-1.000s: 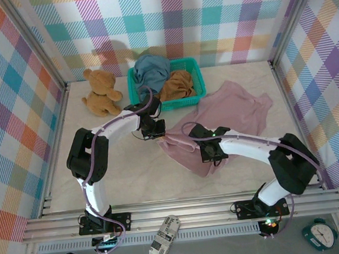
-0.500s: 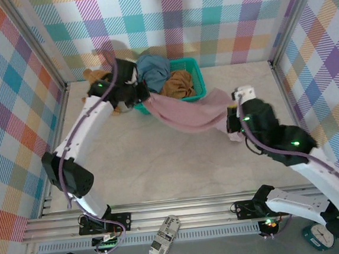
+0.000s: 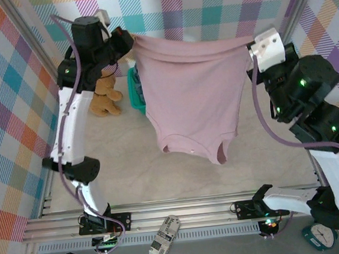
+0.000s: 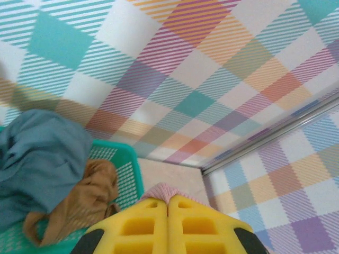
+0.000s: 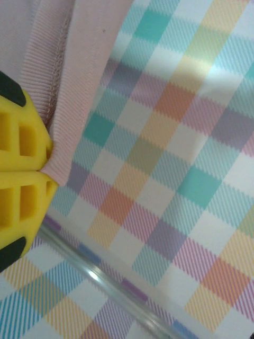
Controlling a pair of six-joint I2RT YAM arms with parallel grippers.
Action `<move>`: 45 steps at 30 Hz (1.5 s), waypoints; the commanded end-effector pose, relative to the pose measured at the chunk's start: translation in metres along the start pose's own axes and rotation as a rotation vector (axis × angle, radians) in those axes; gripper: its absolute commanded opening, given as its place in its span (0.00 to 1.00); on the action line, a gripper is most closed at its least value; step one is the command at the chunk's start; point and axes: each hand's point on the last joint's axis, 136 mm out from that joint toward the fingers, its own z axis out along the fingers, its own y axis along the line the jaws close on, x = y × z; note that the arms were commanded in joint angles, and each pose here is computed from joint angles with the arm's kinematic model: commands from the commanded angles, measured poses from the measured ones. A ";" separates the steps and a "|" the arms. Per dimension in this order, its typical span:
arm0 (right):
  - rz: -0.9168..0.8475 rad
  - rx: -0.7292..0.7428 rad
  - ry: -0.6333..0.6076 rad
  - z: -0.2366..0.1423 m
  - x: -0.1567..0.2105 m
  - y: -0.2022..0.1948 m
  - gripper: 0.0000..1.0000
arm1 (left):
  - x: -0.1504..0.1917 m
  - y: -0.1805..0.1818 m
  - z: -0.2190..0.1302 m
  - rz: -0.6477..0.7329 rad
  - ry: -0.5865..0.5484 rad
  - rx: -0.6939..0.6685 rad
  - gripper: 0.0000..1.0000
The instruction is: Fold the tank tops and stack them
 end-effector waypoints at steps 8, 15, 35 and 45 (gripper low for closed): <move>0.054 0.112 0.240 0.039 0.076 -0.073 0.00 | 0.061 -0.062 0.113 -0.052 0.085 0.295 0.00; 0.041 0.153 0.235 0.024 0.057 -0.107 0.00 | 0.061 -0.099 0.126 -0.030 -0.010 0.438 0.00; -0.008 -1.111 0.758 -0.169 0.267 0.207 0.00 | 0.302 0.113 0.089 -0.033 0.755 -0.067 0.00; -0.342 -1.417 0.790 -0.186 0.290 0.327 0.00 | 0.317 0.216 0.036 0.010 0.771 -0.340 0.00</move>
